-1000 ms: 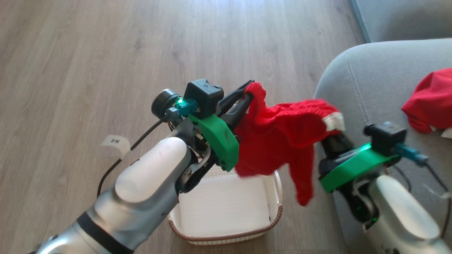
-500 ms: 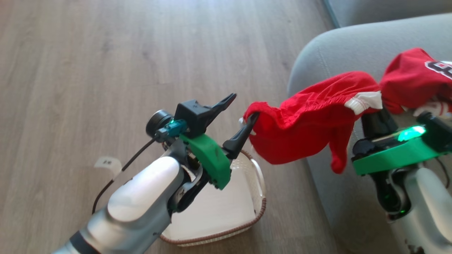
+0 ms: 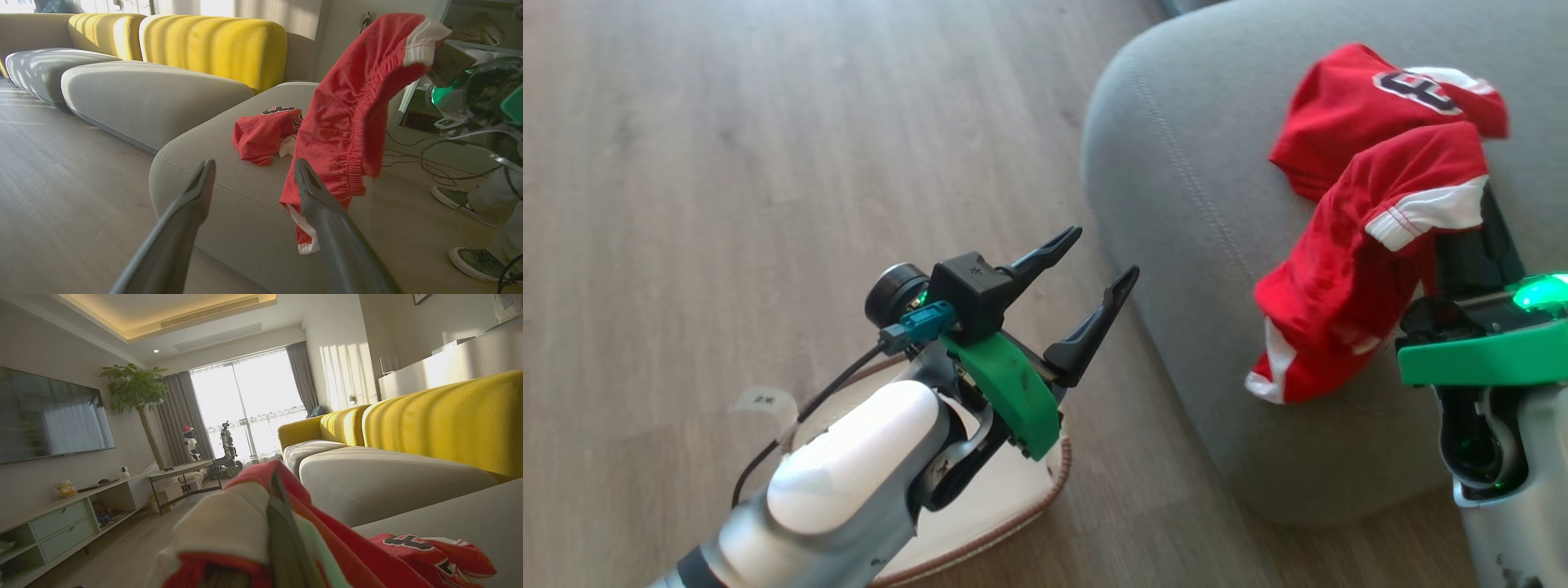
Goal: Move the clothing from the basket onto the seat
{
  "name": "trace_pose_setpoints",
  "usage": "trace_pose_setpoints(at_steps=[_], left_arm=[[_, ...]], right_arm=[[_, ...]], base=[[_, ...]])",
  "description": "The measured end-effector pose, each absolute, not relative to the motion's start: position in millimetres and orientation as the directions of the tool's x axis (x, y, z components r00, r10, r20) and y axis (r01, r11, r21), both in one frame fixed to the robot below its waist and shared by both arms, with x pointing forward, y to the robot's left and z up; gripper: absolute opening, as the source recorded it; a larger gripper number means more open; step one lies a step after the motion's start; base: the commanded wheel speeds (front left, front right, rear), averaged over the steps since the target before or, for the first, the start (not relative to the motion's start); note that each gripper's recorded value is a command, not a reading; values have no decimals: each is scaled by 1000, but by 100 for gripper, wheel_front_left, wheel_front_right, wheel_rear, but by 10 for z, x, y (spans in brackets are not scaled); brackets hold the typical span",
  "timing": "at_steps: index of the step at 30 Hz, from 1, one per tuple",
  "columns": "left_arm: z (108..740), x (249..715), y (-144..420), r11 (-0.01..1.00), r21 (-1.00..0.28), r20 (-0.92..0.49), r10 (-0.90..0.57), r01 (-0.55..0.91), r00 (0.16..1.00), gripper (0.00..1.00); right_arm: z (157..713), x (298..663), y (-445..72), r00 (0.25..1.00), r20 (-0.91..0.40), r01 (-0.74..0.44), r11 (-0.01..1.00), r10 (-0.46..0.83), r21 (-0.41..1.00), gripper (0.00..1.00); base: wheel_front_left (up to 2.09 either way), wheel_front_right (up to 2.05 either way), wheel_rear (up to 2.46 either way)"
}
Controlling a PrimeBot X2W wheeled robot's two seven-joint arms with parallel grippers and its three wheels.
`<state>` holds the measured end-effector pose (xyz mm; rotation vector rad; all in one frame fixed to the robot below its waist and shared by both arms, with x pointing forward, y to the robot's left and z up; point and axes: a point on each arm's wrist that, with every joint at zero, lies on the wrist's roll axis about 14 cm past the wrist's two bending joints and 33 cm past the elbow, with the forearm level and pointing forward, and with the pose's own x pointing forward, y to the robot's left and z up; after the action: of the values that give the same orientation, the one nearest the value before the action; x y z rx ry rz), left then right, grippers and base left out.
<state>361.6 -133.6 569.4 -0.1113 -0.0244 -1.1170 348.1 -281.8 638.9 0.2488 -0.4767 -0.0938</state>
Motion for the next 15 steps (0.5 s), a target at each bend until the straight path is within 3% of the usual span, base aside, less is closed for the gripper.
trace_pose_setpoints(at_steps=[15], left_arm=[[5512,3486,-1766,291,-100,63,-953,951,298,100]], right_arm=[[6419,3071,-3137,858,444,163,958,-257,238,0]], base=[[0,0,0]])
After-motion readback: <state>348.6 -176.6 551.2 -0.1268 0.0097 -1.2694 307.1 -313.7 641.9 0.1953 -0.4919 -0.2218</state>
